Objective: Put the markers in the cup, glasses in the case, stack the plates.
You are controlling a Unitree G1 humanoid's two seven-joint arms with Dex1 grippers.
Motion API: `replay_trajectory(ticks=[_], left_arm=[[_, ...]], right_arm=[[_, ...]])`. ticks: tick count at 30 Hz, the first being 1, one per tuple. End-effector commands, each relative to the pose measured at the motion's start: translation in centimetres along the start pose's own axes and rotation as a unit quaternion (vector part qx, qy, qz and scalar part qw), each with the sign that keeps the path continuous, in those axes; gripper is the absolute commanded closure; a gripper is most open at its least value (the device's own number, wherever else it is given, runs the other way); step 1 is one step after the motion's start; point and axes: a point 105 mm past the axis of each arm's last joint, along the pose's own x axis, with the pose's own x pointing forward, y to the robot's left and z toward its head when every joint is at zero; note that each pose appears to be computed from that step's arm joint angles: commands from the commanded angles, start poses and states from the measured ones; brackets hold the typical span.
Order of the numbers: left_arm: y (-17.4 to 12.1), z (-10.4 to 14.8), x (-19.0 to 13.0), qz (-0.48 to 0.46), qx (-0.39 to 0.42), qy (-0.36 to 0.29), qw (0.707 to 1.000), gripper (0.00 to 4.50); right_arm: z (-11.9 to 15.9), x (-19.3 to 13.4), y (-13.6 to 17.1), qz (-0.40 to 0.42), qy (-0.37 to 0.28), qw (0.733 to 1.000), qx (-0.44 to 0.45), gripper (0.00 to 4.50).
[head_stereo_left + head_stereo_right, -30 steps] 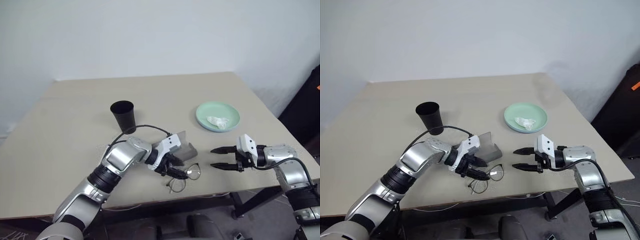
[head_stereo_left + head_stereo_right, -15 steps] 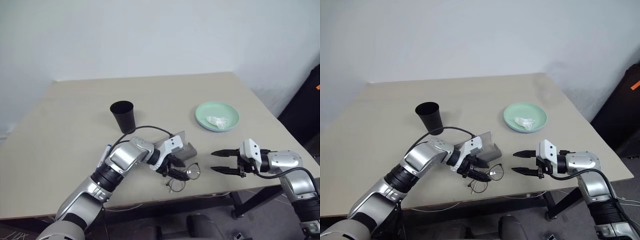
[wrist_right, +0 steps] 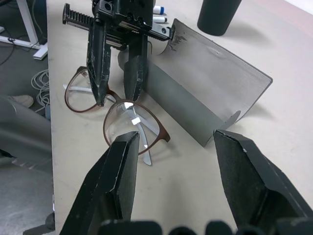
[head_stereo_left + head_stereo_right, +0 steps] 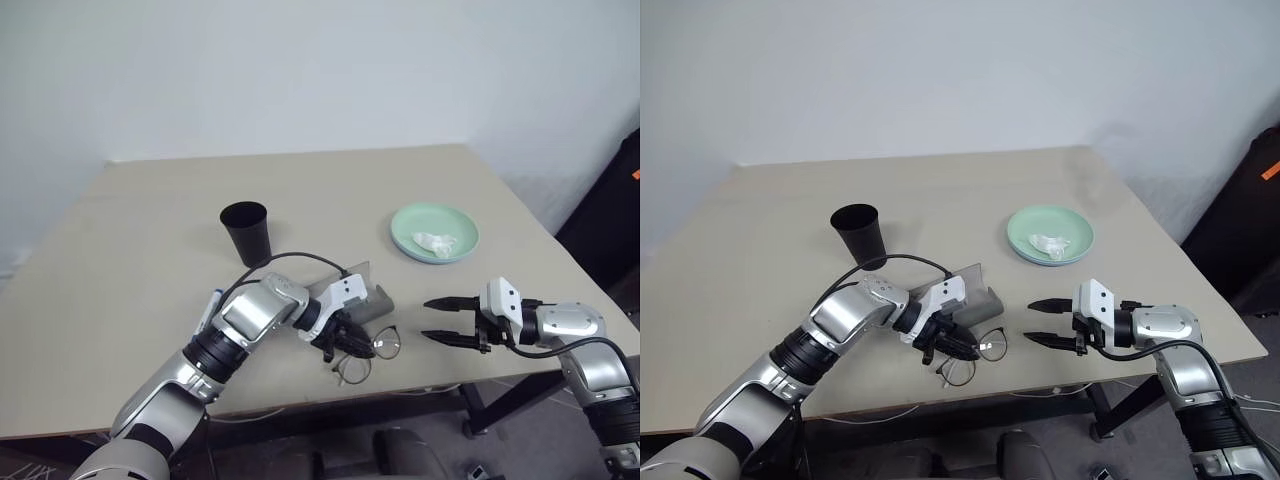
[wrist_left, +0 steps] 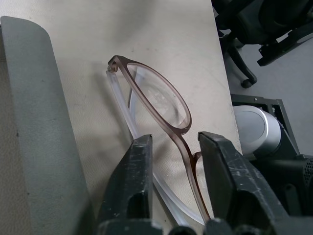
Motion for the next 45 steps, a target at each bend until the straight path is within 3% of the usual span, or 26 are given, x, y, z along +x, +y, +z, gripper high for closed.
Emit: replay_trajectory(ticks=[1,5,9,18,27,37,40,43,45], left_arm=[[0.2,1.2,-0.5,0.008,0.028,-0.004,1.000,2.82],[0.0,1.5,-0.5,0.002,0.030,-0.011,0.999,2.82],[0.0,1.6,-0.6,0.003,0.035,-0.012,0.999,4.03],[0.1,2.0,-1.0,0.007,0.045,-0.020,0.999,4.03],[0.6,5.6,-3.2,0.025,0.073,-0.080,0.994,4.03],[0.7,4.1,-2.3,0.022,0.071,-0.049,0.996,4.03],[0.3,3.3,-1.8,0.013,0.083,-0.028,0.996,3.42],[0.0,2.8,-1.6,0.005,0.090,-0.012,0.996,2.48],[0.1,2.6,-1.5,0.003,0.091,-0.005,0.996,2.48]], right_arm=[[0.4,-0.2,-0.6,-0.011,0.001,1.000,-0.020,1.89],[0.1,-0.1,-0.7,-0.014,0.004,1.000,-0.022,1.89],[0.0,-0.1,-0.8,-0.014,0.006,1.000,-0.024,1.89],[-0.2,0.1,-1.2,-0.020,0.008,0.999,-0.030,1.89],[-0.3,0.2,-1.4,-0.025,0.010,0.999,-0.035,1.89],[-0.5,0.5,-1.6,-0.028,0.011,0.999,-0.037,1.89],[-0.5,0.6,-1.6,-0.029,0.011,0.999,-0.039,1.89],[-0.5,0.6,-1.7,-0.030,0.011,0.999,-0.040,1.89],[-0.5,0.7,-1.7,-0.031,0.011,0.999,-0.041,1.89]])
